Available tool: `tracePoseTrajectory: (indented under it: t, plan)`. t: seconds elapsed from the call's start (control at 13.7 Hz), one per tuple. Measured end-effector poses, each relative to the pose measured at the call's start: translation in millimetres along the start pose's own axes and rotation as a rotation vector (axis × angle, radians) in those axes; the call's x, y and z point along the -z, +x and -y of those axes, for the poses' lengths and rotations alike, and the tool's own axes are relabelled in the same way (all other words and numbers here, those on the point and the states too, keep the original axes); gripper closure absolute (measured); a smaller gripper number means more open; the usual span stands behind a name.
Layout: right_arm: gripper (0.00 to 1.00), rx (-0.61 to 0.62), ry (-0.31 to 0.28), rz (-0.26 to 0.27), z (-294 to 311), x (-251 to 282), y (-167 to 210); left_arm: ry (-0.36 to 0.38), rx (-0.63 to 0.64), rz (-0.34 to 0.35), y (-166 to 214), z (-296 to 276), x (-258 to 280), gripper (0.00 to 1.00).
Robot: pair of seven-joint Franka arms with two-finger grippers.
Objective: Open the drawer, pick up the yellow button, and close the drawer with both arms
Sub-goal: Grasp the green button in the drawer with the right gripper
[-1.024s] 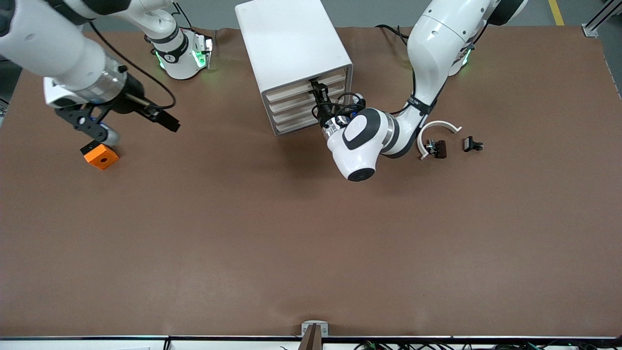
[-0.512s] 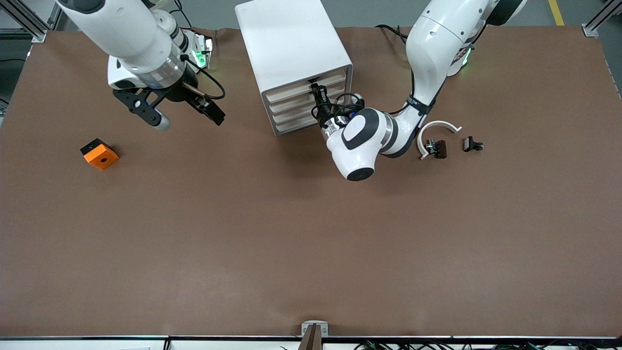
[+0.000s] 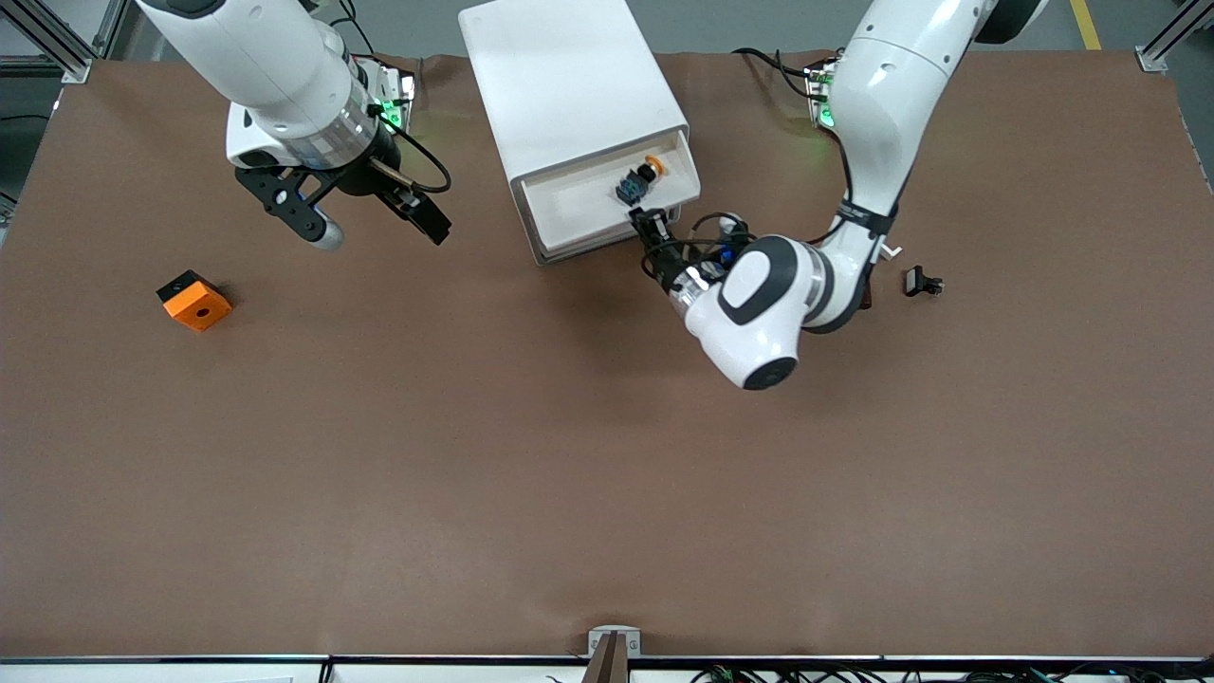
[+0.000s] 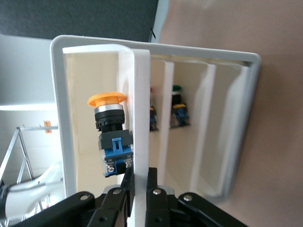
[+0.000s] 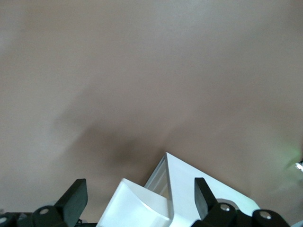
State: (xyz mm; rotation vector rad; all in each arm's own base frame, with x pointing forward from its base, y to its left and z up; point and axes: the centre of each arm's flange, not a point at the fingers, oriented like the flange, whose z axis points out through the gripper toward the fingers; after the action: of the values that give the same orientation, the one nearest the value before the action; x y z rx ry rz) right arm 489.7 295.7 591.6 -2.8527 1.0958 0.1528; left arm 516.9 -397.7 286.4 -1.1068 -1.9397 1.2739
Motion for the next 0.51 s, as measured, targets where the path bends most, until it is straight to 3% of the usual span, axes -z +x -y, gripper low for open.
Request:
tracePoseTrajectory:
  t: [0.29, 0.51]
  plan:
    - [0.00, -0.079, 0.039, -0.009, 31, -17, -69, -0.026, 0.002, 0.071, 8, -7, 39, 0.86]
    - [0.00, -0.112, 0.021, -0.032, 53, -44, -114, -0.043, 0.001, 0.110, 13, -9, 59, 0.82]
